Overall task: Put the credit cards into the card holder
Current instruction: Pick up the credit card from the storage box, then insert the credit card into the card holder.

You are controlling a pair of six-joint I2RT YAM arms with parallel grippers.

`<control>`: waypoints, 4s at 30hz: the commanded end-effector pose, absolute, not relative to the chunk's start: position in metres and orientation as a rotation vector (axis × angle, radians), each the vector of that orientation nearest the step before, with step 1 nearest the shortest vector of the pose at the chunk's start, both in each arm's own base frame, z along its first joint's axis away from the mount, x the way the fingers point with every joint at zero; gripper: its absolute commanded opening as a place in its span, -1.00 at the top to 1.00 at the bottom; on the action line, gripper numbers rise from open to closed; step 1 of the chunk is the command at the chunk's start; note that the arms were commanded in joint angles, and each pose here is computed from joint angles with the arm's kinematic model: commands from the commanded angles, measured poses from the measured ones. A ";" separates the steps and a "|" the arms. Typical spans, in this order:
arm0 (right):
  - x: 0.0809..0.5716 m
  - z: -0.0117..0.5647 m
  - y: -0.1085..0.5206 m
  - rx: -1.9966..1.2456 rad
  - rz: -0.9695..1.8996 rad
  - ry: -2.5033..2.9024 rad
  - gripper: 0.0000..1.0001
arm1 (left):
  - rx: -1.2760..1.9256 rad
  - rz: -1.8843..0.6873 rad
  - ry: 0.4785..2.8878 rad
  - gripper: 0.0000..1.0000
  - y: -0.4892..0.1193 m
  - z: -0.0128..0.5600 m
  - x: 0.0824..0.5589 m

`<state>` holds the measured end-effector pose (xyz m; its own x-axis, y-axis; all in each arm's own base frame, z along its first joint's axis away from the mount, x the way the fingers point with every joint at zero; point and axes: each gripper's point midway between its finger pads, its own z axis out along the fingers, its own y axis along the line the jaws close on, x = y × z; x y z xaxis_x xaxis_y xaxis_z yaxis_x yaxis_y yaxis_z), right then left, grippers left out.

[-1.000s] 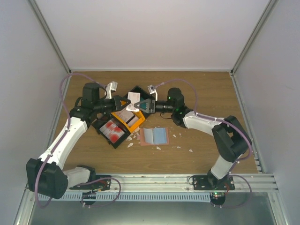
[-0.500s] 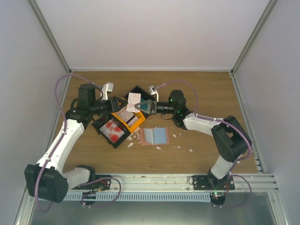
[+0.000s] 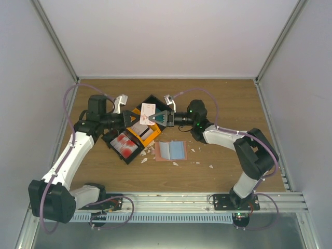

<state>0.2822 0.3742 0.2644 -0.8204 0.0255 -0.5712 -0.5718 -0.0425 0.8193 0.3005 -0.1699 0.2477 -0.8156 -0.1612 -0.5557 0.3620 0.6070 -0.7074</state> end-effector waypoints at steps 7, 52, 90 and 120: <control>0.292 0.261 0.374 -0.567 1.855 1.852 0.99 | 0.192 -1.106 2.099 0.23 -0.162 0.280 0.295; 0.255 0.274 0.370 -0.707 2.027 1.805 0.98 | 0.353 -1.655 2.107 0.55 -0.202 0.266 0.264; 0.297 0.217 0.275 -0.356 1.642 2.034 0.99 | 0.109 -1.339 2.196 1.00 -0.163 0.265 0.291; 0.246 0.075 0.209 -0.111 0.680 2.601 0.99 | -0.083 -1.192 2.475 1.00 -0.289 0.103 0.250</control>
